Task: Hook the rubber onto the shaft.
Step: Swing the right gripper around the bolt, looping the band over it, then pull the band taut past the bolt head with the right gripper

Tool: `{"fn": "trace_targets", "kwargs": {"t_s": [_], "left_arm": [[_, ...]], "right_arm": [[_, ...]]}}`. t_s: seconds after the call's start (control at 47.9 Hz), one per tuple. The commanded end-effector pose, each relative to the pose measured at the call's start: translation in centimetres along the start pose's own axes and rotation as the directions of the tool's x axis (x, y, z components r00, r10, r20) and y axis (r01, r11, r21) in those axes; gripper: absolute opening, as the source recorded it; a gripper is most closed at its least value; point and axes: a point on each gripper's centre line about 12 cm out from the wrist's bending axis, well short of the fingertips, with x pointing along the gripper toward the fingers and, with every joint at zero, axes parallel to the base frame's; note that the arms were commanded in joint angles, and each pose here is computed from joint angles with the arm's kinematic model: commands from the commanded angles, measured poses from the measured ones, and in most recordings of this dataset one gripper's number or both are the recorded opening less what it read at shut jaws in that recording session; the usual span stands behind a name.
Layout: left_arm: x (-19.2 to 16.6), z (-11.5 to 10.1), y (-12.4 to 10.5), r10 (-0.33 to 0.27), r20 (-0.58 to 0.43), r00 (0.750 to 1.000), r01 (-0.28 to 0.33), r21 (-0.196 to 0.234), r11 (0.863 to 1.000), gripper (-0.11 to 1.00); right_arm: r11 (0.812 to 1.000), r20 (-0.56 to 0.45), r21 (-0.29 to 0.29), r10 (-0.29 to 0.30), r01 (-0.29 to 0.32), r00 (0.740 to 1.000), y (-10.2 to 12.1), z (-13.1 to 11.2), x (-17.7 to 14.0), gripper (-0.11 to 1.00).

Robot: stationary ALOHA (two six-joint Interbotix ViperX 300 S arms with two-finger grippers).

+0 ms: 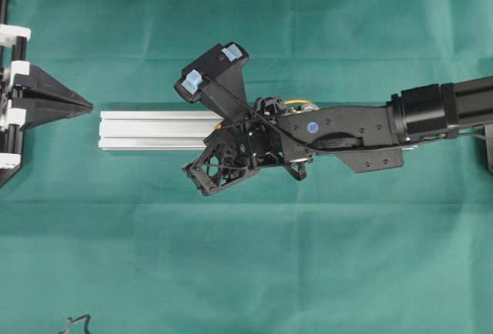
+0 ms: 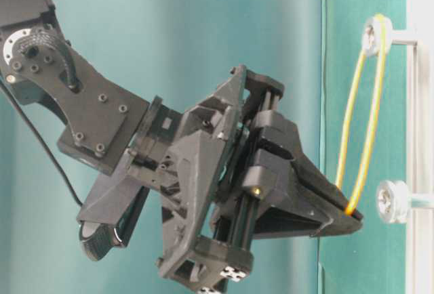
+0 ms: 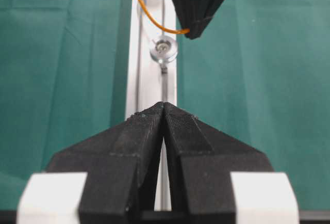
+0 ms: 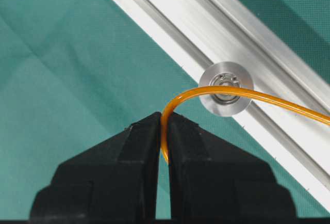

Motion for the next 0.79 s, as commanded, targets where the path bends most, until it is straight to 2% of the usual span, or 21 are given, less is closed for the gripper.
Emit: {"fn": "trace_targets", "kwargs": {"t_s": [0.0,0.501,0.772], "left_arm": [[-0.2,1.2,0.0,-0.003,0.029,1.000,0.003,0.000,1.000,0.00],[-0.3,1.3,0.0,-0.003,0.032,0.999,0.003,0.000,1.000,0.00],[-0.2,1.2,0.0,-0.003,0.029,1.000,0.003,0.000,1.000,0.00]], "right_arm": [[0.998,0.030,0.006,0.060,-0.060,0.998,1.3,0.9,-1.3,0.07],[0.995,0.049,0.015,0.096,-0.097,0.994,1.2,1.6,0.2,0.07],[0.996,0.048,0.018,0.090,-0.091,0.995,0.9,1.7,0.9,0.07]]}}
